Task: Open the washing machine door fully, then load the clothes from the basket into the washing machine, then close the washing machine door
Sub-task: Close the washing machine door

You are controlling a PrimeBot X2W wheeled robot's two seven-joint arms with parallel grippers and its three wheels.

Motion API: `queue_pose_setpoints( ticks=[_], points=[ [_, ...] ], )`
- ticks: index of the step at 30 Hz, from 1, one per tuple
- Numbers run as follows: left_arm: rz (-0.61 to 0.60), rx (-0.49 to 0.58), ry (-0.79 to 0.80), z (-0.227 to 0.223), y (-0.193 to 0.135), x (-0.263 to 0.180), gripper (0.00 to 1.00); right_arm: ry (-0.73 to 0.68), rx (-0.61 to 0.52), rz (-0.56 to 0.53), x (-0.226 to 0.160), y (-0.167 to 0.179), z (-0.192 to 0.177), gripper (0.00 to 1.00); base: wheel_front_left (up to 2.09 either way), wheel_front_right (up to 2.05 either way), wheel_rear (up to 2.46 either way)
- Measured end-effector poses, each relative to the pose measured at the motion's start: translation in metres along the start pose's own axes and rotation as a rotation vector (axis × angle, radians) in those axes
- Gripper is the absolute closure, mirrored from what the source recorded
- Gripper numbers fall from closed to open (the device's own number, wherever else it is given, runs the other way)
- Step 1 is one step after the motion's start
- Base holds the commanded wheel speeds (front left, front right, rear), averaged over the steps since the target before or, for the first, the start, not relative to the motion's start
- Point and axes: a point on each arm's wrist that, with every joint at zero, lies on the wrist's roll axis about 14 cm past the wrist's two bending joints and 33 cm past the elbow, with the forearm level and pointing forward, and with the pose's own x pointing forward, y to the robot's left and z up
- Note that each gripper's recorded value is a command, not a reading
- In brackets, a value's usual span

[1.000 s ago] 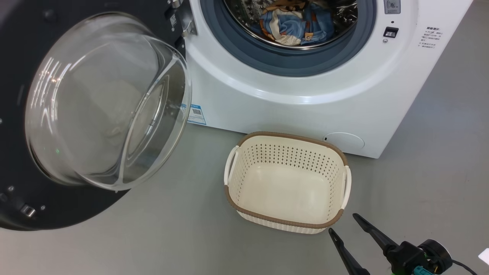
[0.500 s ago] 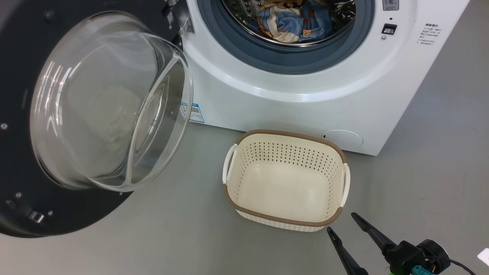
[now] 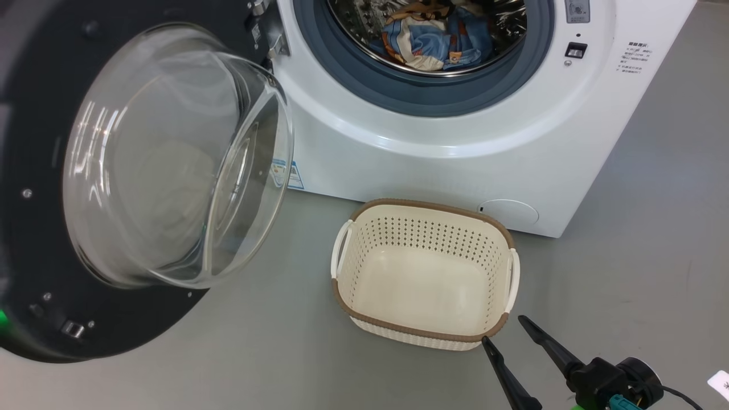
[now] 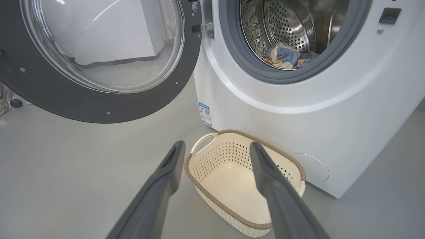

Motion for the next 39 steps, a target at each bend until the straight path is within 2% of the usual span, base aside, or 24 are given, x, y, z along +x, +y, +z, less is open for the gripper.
queue_pose_setpoints(
  ticks=[39],
  points=[
    [-0.135, 0.079, 0.304, -0.101, -0.061, 0.02, 1.0, -0.038, 0.038, -0.077, -0.004, -0.01, 0.009, 0.0, 0.0, 0.0, 0.0]
  ],
)
